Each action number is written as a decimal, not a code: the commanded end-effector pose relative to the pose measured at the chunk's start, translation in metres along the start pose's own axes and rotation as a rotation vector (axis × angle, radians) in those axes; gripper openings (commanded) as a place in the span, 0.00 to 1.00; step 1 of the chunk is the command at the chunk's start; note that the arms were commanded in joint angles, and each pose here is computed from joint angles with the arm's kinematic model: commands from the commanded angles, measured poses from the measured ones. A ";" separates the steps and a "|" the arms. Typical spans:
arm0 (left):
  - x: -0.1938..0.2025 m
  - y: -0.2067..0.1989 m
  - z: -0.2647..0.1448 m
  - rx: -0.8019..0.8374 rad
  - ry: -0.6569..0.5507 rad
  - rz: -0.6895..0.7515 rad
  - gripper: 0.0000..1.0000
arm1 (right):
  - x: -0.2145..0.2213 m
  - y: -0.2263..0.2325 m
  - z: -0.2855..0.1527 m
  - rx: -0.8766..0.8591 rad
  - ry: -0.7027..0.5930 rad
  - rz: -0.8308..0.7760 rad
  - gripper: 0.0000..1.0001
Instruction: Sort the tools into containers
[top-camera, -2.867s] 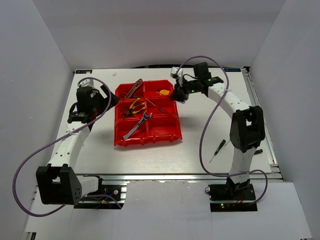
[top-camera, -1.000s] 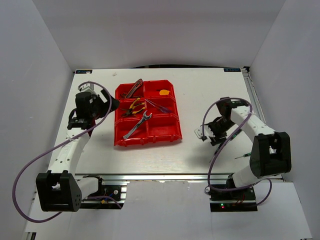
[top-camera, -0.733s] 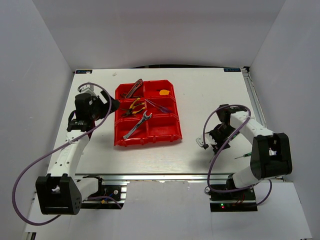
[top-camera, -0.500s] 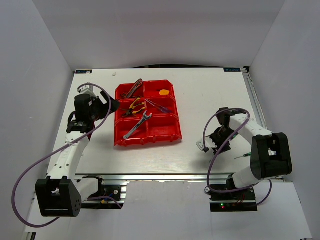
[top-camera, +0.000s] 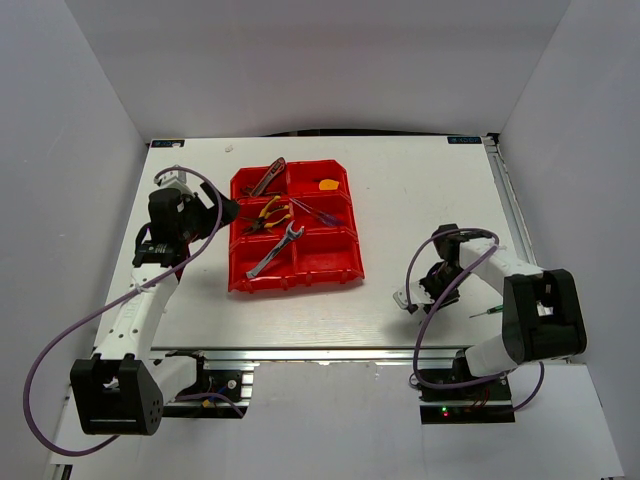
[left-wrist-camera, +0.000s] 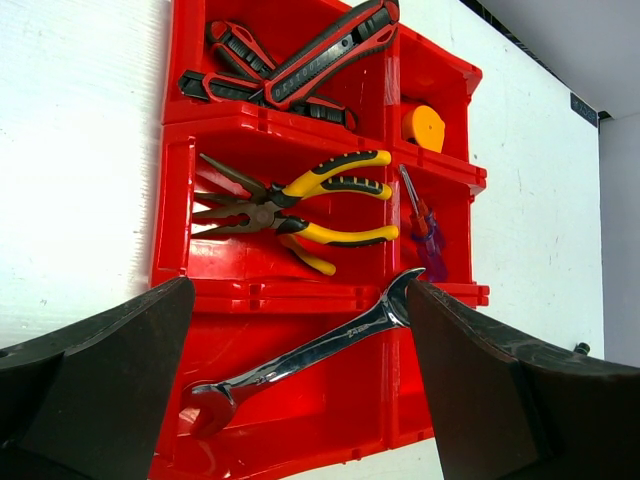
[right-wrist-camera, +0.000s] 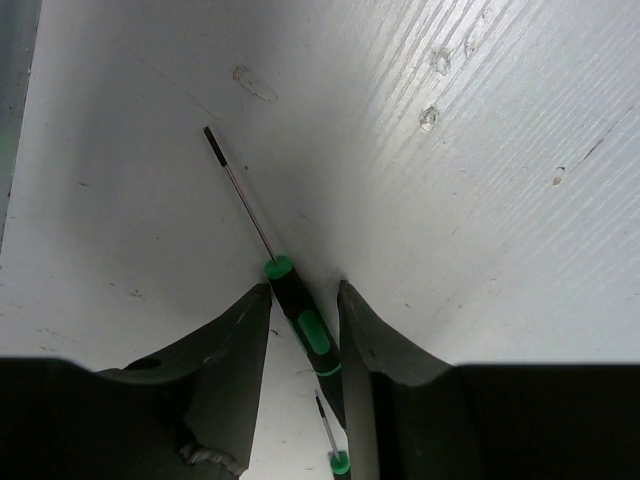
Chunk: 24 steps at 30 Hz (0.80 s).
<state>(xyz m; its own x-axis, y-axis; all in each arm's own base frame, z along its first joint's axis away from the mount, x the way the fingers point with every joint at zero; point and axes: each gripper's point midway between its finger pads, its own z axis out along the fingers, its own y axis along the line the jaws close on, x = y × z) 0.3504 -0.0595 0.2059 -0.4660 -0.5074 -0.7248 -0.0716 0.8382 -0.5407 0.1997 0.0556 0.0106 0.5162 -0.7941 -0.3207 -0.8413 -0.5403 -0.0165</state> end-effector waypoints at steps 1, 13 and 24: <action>-0.005 -0.005 -0.006 0.015 -0.013 -0.005 0.98 | 0.013 -0.021 0.011 0.075 0.044 -0.116 0.38; -0.006 -0.006 -0.007 0.014 -0.007 -0.006 0.98 | 0.022 -0.060 0.015 0.139 0.055 -0.176 0.25; -0.009 -0.007 -0.011 0.005 -0.011 -0.006 0.98 | 0.029 -0.123 0.016 0.229 0.071 -0.236 0.16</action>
<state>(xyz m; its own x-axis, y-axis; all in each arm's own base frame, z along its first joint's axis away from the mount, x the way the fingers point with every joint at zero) 0.3450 -0.0600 0.1987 -0.4943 -0.5070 -0.7061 -0.0894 0.8377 -0.5388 0.2272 0.0728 0.0080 0.5028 -0.7912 -0.3482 -0.8413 -0.5404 0.0130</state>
